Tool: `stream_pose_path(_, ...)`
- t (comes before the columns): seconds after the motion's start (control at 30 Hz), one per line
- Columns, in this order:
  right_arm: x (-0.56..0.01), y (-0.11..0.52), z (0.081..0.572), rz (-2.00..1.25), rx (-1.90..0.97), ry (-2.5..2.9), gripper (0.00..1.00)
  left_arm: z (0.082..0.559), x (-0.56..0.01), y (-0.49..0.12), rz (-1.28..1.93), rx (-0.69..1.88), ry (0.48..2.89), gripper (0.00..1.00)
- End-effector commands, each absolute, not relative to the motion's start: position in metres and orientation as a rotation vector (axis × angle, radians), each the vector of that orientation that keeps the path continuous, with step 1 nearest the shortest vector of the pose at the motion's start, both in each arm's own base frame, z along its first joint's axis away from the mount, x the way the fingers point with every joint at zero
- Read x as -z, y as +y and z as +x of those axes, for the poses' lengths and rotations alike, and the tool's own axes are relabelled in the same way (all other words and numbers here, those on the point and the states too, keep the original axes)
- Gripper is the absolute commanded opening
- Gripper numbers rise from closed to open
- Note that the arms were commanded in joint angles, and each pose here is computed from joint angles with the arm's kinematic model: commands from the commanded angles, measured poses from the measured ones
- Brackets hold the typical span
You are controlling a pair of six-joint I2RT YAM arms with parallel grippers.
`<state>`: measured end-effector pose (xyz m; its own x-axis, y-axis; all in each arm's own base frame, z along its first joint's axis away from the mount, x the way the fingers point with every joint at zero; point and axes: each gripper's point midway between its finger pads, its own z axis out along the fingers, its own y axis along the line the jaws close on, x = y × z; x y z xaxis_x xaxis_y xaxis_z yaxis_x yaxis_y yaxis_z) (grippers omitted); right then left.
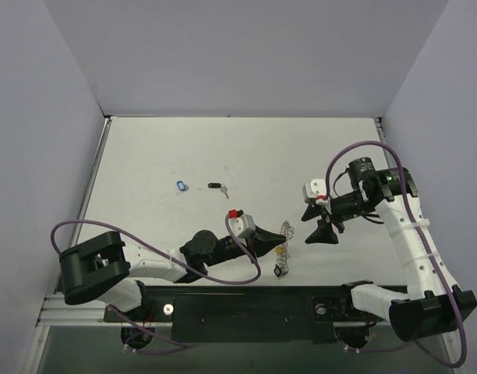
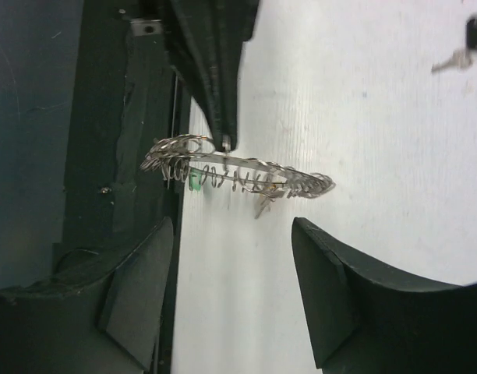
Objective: Put the keys on the keyring
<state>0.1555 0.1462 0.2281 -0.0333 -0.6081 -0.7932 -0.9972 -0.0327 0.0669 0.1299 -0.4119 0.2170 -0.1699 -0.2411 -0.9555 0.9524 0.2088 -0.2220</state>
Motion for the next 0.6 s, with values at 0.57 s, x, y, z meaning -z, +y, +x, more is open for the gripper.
stream_pose_path(0.57, -0.253, 0.175, 0.095, -1.584, -1.282, 1.387, 0.34, 0.126, -0.318, -0.389, 0.529, 1.403, 0.993, 0.00)
